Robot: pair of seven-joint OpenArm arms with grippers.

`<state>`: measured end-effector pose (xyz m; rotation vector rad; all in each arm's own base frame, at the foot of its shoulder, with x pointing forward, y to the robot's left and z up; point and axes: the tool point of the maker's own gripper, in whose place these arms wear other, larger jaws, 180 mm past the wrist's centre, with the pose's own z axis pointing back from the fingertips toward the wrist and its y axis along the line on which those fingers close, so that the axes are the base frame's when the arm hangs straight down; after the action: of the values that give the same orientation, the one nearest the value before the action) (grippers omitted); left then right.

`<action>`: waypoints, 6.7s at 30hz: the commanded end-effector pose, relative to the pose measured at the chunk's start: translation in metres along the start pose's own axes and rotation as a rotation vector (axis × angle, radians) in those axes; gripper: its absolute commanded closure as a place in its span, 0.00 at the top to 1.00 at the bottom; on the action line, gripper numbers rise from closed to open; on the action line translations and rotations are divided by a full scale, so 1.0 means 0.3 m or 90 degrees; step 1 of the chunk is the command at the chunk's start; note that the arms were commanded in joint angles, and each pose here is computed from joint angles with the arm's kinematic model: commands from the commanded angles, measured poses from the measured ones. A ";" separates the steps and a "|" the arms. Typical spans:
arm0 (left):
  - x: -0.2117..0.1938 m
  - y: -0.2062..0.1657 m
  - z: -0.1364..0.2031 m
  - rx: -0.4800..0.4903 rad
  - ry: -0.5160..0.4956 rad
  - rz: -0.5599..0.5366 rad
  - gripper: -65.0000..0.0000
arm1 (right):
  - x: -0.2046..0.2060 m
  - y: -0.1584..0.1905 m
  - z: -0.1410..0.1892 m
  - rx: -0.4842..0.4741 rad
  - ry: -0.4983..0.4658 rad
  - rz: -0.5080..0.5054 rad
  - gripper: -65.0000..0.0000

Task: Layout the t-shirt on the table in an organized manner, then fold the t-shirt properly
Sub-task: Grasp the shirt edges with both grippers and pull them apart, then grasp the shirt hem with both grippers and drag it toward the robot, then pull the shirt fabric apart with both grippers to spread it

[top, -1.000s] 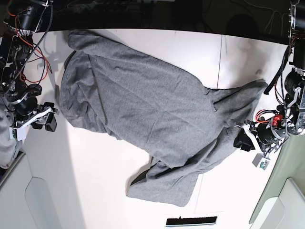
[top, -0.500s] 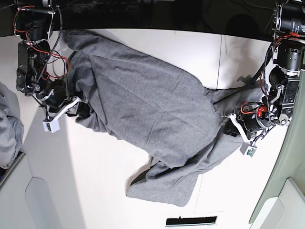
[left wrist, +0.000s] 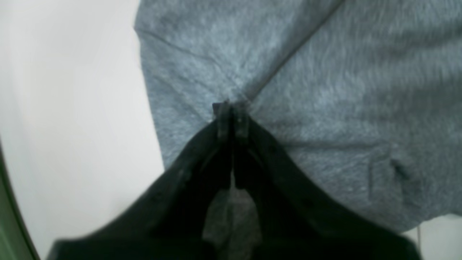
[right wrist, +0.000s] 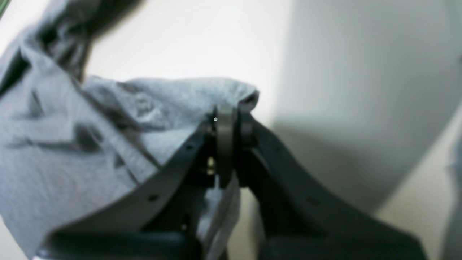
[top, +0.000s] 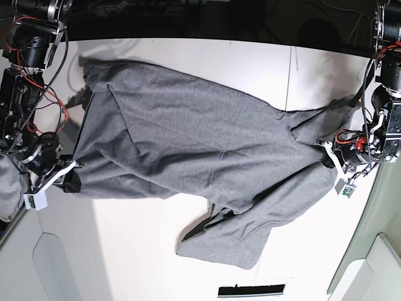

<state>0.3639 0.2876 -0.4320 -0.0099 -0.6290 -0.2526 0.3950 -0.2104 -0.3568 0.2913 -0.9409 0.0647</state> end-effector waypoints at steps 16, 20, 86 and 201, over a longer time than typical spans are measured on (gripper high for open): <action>-0.100 -0.042 0.013 -0.049 0.034 -0.023 0.00 | -0.179 -0.047 0.415 -0.027 -0.030 -0.042 0.00; -0.074 -0.061 0.025 -0.081 0.011 0.004 0.19 | -0.183 -0.044 0.414 -0.028 -0.034 -0.048 0.50; 0.238 -0.273 -0.119 -0.146 -0.011 0.104 0.02 | -0.454 0.580 0.105 0.263 0.144 0.204 0.00; 0.231 -0.606 0.185 -0.435 -0.038 -0.149 0.29 | -0.093 0.079 0.048 0.088 0.082 0.062 0.00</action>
<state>0.3314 0.0998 -0.3749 -0.5986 -0.5266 -0.6780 0.3536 -0.1860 -0.3808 0.3686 -0.7759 0.2211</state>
